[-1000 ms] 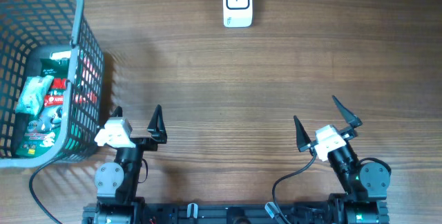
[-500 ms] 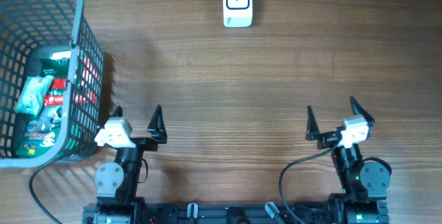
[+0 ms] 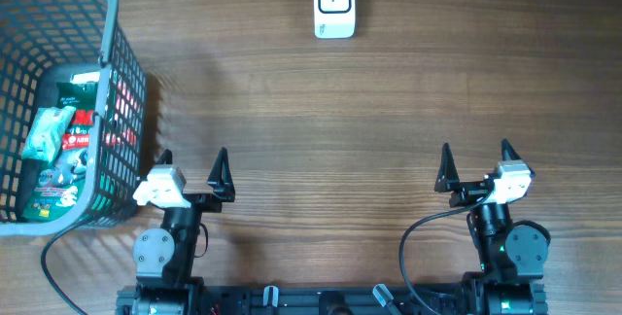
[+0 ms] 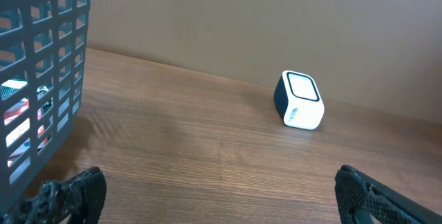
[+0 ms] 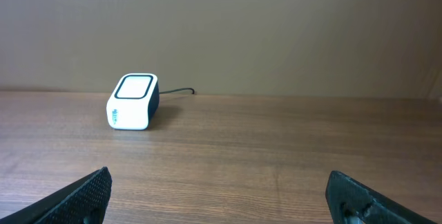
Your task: Scan the item barcode
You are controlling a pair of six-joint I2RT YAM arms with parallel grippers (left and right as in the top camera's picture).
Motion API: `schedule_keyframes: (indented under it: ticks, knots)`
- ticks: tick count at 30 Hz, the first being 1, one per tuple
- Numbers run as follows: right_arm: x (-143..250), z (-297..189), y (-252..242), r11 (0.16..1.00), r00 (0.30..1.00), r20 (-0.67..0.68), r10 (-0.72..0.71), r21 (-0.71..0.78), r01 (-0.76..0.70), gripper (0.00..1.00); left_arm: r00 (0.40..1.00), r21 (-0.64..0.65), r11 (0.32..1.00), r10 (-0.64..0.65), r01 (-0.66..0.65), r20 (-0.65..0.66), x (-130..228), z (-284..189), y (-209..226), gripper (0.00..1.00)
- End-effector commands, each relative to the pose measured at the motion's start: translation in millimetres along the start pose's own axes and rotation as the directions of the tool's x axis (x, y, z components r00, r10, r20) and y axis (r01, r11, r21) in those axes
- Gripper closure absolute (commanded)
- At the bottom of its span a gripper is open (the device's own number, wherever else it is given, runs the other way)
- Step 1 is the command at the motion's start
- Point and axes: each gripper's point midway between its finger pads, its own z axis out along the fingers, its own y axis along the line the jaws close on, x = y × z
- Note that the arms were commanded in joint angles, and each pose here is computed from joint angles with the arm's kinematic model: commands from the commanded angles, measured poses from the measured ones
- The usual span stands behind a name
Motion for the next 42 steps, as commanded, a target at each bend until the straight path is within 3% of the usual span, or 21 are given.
schedule_keyframes:
  ticks: [1,8,13,21,28,35,38,42]
  knots:
    - [1.7,0.2,-4.8,0.999,1.000,-0.005,0.020,0.026,-0.020,0.00,1.000,-0.023,1.000,-0.013,0.013,-0.006,1.9,0.1,4.7,0.00]
    - [1.7,0.2,-4.8,0.999,1.000,-0.005,0.020,0.026,-0.020,0.00,1.000,-0.071,0.997,-0.012,0.014,0.016,-2.3,-0.4,13.0,0.00]
    - [1.7,0.2,-4.8,0.999,1.000,-0.005,0.021,0.026,-0.021,0.00,1.000,0.032,0.999,-0.012,0.011,0.013,-5.4,-0.5,-5.7,0.00]
    - [1.7,0.2,-4.8,0.999,1.000,-0.005,0.021,0.026,-0.021,0.00,0.997,0.049,0.999,0.018,-0.022,0.078,-53.2,-10.6,-19.7,0.00]
    - [1.7,0.2,-4.8,0.999,1.000,-0.005,0.021,0.026,-0.021,0.00,0.997,0.057,0.995,0.079,-0.078,-0.010,-115.6,-3.2,-42.3,0.00]
    - [1.7,0.2,-4.8,0.999,1.000,-0.005,0.021,0.026,-0.021,0.00,0.974,-0.010,0.998,0.064,-0.068,-0.219,-206.6,9.5,-62.9,0.00]
    - [1.7,0.2,-4.8,0.999,1.000,-0.005,0.020,0.026,-0.020,0.00,0.947,0.027,0.998,0.055,-0.049,-0.316,-218.4,4.6,-77.0,0.00]
    - [1.7,0.2,-4.8,0.999,1.000,-0.005,0.021,0.026,-0.021,0.00,0.937,0.044,0.998,0.052,-0.039,-0.346,-216.1,8.5,-80.7,0.00]
